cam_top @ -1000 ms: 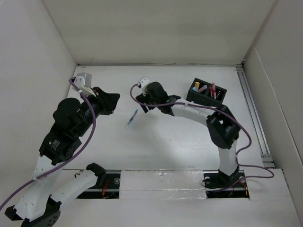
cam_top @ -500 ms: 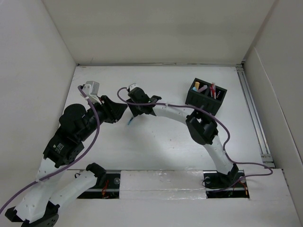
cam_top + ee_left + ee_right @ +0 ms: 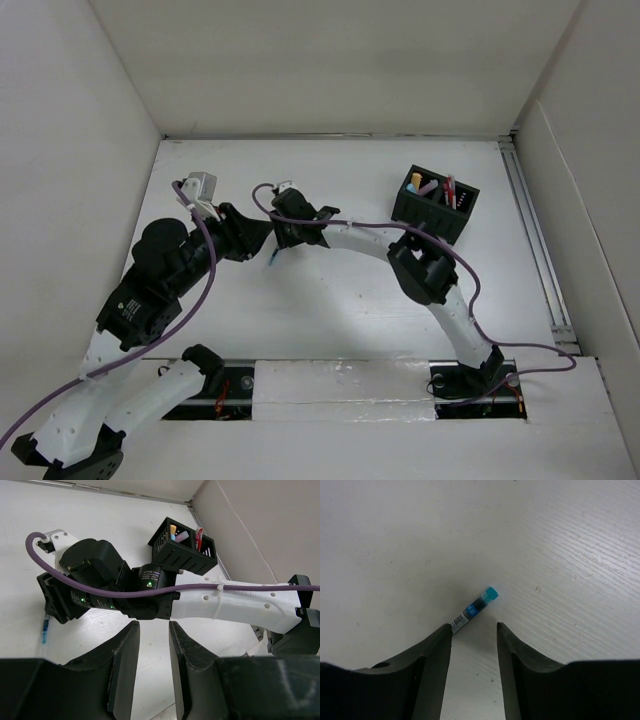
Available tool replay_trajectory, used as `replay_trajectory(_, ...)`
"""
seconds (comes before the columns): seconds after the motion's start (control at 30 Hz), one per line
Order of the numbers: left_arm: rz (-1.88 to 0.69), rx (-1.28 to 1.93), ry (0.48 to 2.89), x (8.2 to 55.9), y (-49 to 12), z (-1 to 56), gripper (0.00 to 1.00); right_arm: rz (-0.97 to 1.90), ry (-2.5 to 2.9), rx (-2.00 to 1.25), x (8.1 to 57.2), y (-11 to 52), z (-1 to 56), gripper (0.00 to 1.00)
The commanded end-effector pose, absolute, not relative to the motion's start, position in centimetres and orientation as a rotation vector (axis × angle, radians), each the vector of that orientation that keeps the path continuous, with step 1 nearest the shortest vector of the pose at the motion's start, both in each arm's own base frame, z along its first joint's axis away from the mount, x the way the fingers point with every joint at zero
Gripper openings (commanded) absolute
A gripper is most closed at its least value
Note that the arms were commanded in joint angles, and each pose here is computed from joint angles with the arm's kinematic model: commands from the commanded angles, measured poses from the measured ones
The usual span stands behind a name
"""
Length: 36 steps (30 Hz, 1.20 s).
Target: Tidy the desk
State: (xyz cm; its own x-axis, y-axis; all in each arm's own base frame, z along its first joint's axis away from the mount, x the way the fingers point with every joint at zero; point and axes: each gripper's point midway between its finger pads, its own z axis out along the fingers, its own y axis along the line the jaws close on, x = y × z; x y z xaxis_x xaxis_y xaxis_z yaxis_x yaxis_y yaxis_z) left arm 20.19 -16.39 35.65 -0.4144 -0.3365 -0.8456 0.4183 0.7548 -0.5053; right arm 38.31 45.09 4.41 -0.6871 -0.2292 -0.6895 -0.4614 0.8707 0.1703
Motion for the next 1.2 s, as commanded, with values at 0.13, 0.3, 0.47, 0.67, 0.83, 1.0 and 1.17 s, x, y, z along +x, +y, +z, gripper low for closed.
replay_trajectory(0.13,-0.837,0.070,1.771,20.6,-16.6,36.5,0.27,0.433,2.328,-0.485,39.1,46.2,4.3,0.45)
replay_trajectory(0.3,-0.836,0.070,1.766,20.6,-16.6,36.6,0.27,0.393,2.349,-0.496,39.2,45.9,3.6,0.44)
replay_trajectory(0.47,-0.834,0.070,1.771,20.7,-16.6,36.5,0.27,0.358,2.376,-0.511,39.3,45.8,2.9,0.42)
replay_trajectory(0.67,-0.823,0.058,1.766,20.4,-16.1,36.7,0.27,0.417,2.270,-0.461,40.1,47.0,6.7,0.32)
replay_trajectory(0.83,-0.821,0.055,1.756,20.3,-15.9,36.9,0.27,0.436,2.142,-0.431,41.0,47.4,10.9,0.35)
replay_trajectory(1.0,-0.831,0.058,1.746,20.1,-16.0,37.2,0.27,0.441,2.122,-0.458,41.5,48.1,11.3,0.41)
replay_trajectory(1.17,-0.822,0.051,1.748,20.0,-15.7,37.3,0.27,0.485,2.120,-0.472,41.5,49.9,10.9,0.45)
